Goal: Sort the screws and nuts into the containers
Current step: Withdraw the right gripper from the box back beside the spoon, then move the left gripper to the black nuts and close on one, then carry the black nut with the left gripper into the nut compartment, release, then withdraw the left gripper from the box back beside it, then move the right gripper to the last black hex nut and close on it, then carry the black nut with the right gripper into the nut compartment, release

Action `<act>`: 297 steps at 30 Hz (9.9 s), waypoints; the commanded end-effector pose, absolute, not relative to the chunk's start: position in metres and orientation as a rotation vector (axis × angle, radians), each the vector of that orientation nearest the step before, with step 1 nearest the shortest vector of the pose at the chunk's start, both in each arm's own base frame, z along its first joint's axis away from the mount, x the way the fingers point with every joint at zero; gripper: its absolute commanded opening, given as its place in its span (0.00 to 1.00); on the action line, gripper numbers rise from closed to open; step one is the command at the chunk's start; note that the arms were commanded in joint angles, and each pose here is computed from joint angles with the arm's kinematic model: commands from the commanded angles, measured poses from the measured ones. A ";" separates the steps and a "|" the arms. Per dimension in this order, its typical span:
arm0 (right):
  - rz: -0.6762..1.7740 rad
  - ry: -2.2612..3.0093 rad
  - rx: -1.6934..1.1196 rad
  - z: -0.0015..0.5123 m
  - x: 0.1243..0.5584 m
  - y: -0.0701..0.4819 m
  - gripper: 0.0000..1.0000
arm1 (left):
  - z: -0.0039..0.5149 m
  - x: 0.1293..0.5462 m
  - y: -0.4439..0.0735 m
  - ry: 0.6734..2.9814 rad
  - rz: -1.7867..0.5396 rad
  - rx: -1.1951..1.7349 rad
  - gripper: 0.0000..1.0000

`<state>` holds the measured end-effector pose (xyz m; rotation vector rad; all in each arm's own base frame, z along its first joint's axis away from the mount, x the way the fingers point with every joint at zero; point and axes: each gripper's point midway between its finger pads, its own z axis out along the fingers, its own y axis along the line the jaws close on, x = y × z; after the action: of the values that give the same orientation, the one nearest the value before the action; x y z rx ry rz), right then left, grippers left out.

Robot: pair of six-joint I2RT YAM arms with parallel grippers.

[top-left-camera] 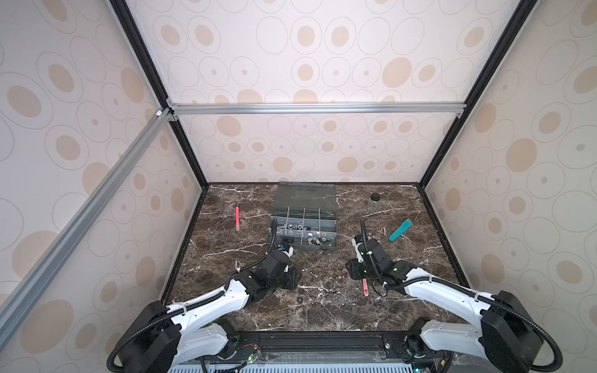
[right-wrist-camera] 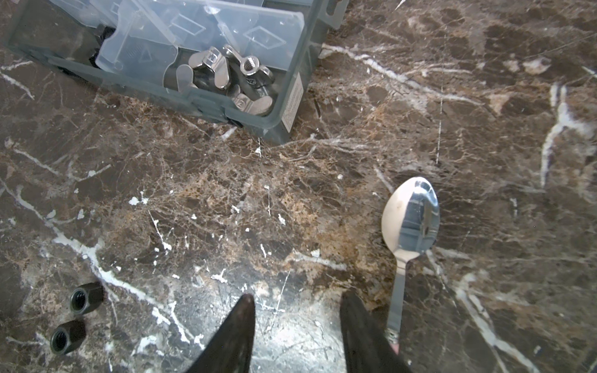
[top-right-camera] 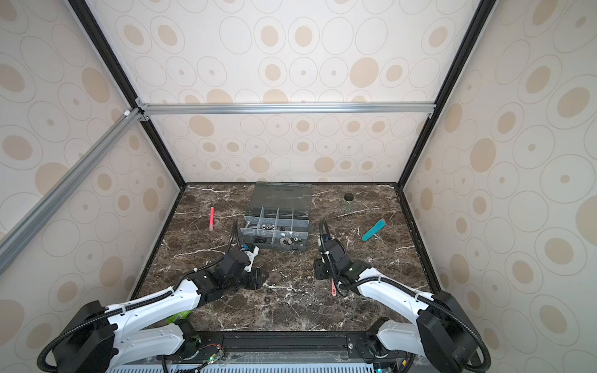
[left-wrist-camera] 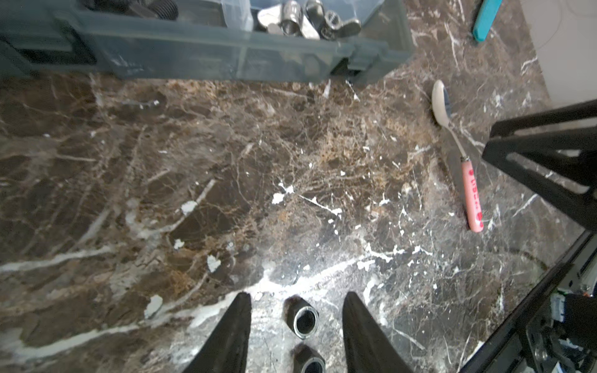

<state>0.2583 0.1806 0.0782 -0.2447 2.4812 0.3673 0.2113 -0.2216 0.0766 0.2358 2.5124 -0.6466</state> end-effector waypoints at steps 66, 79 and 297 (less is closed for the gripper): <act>0.287 2.432 -0.182 0.096 0.252 0.156 0.47 | 0.133 0.283 -0.298 2.392 -0.318 0.549 0.15; 0.280 2.423 -0.176 0.106 0.243 0.147 0.47 | 0.141 0.430 -0.285 2.340 -0.270 0.411 0.15; 0.257 2.376 -0.607 0.091 0.457 0.327 0.37 | 0.207 0.294 -0.131 1.969 -0.558 -0.124 0.58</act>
<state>0.4527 0.3288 0.0911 -0.6168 2.3654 0.2664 0.2936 -0.1340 0.2031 -0.1004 1.9775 -0.5445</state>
